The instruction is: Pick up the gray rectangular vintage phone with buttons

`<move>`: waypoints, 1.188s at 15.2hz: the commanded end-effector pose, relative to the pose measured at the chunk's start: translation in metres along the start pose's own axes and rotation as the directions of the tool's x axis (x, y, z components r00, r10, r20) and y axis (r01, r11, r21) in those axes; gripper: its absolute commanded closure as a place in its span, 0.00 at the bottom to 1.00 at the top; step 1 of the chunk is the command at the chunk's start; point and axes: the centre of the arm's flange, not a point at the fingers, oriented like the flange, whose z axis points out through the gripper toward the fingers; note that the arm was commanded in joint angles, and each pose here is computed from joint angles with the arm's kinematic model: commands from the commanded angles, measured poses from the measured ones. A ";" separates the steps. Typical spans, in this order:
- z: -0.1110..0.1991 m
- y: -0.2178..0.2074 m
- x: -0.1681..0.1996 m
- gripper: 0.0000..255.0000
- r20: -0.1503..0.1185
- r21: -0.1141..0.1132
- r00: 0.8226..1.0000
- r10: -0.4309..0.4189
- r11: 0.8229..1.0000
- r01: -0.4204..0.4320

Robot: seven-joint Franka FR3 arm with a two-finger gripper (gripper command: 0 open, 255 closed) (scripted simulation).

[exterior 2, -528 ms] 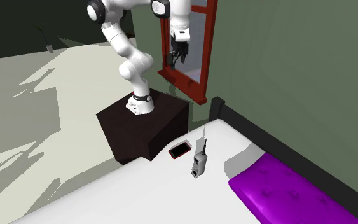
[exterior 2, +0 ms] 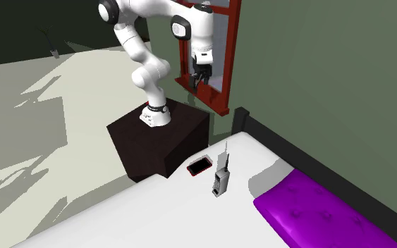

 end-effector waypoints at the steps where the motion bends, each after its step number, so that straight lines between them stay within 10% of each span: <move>1: 0.020 0.008 0.012 0.00 -0.027 -0.011 1.000 0.009 1.000 -0.009; 18: 0.177 0.080 0.122 0.00 -0.228 -0.092 0.971 0.076 0.991 -0.099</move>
